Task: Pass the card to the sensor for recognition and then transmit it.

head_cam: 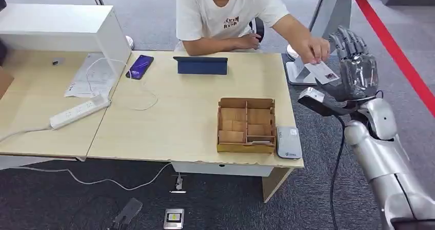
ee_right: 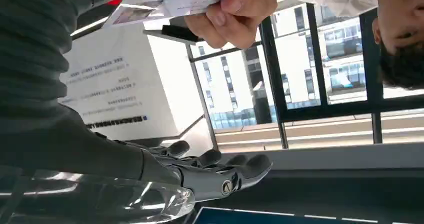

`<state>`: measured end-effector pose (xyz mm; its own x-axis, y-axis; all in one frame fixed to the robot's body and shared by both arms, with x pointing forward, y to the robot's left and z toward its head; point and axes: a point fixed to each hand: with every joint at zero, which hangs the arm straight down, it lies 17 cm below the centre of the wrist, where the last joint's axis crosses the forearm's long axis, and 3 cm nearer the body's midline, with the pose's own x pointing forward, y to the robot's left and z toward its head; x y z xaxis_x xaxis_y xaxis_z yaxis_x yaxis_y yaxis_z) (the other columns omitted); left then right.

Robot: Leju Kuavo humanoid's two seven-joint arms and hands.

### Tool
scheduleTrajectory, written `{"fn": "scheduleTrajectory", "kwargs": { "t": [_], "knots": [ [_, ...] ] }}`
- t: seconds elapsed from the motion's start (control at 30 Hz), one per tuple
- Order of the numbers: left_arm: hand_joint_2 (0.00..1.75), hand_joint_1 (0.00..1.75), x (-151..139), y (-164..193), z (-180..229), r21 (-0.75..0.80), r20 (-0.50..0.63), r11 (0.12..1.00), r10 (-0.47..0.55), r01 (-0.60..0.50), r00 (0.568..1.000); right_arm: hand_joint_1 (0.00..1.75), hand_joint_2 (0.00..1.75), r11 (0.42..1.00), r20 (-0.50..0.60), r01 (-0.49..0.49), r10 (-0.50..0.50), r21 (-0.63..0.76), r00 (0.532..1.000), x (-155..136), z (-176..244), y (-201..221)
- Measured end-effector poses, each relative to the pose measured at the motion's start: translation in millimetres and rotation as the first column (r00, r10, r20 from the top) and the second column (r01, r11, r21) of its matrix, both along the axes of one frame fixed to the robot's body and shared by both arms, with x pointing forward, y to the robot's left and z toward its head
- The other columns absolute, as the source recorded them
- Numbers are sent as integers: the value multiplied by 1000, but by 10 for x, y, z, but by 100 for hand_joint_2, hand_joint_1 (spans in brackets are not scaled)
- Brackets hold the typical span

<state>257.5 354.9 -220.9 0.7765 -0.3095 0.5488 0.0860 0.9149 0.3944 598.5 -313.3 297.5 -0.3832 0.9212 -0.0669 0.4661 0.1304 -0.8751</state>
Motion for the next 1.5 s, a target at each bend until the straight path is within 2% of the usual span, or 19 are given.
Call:
{"fn": "scheduleTrajectory", "kwargs": {
  "t": [0.43,0.47,0.5,0.83,1.5],
  "knots": [
    [175,0,-27,2,-13,-2,-7,1000,7,-7,1000,0,175,1000,-58,2,-3,-20,998,150,-107,53],
    [175,0,-29,6,-14,-2,-7,1000,7,-7,1000,42,175,1000,-61,2,-3,-18,998,153,-119,50],
    [175,0,-31,6,-14,-1,-7,1000,6,-6,1000,171,175,1000,-64,3,-4,-16,998,158,-126,46],
    [175,0,-30,0,-14,7,-8,1000,-6,6,1000,175,175,999,-94,9,-4,48,996,183,-192,-13],
    [175,0,-35,-21,-15,11,-6,1000,-10,10,1000,175,175,997,-106,7,1,81,994,215,-202,14]
  ]
}}
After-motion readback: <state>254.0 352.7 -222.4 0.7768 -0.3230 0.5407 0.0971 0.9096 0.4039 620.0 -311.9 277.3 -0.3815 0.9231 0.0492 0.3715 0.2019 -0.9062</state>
